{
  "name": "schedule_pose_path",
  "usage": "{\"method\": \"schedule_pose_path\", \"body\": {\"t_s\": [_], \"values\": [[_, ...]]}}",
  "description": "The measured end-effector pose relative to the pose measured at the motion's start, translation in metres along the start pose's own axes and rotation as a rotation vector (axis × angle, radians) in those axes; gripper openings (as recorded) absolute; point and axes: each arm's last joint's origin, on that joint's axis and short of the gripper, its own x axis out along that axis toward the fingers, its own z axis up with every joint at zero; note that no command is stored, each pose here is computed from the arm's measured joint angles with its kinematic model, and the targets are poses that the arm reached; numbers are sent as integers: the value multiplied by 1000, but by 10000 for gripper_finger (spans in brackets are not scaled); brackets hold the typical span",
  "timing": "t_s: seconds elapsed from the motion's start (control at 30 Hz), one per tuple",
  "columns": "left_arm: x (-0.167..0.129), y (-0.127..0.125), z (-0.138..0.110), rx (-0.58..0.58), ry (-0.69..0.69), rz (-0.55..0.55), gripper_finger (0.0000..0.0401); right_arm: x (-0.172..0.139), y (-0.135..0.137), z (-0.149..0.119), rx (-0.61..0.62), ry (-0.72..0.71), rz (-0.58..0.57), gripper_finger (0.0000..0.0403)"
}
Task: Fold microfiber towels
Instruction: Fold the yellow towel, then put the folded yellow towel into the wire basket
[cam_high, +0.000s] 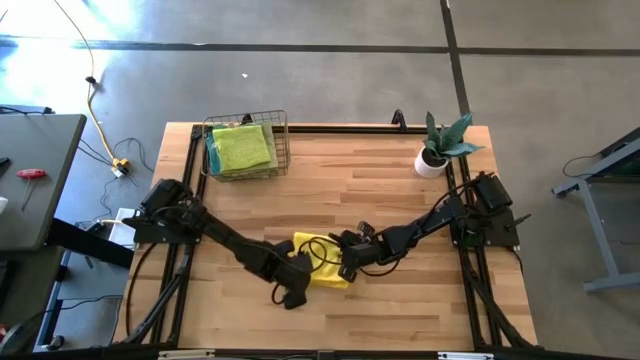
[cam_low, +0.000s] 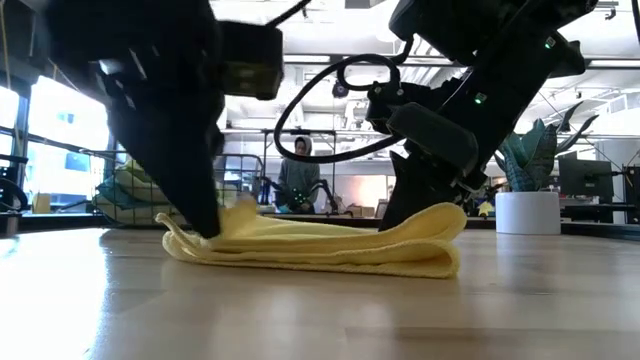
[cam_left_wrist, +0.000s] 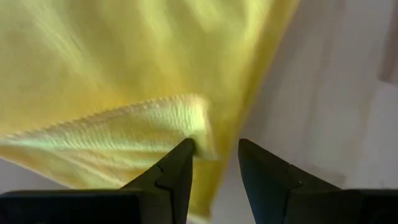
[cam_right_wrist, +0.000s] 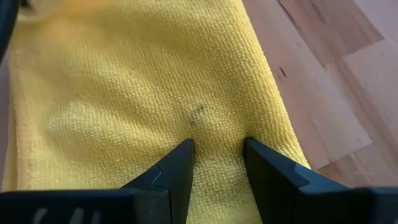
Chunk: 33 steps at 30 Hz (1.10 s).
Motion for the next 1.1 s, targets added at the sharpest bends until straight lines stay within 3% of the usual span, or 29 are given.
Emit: {"method": "schedule_pose_path", "body": {"t_s": [0.27,0.5,0.63,0.8,0.93,1.1], "values": [[-8,-16,-14,-25,58,-41,119,0,0,-1,-18,3,-2,138],[-23,-17,-4,-7,-45,-27,119,0,0,-1,-18,7,-2,138],[-33,-15,6,41,-161,42,119,0,0,-1,-16,10,2,138],[-28,-4,11,85,-245,229,119,-6,-2,0,-29,22,-1,138],[-9,11,12,90,-152,276,119,-31,-6,4,-47,41,-6,138],[9,22,16,96,-93,290,119,-64,-7,6,20,44,3,138]]}}
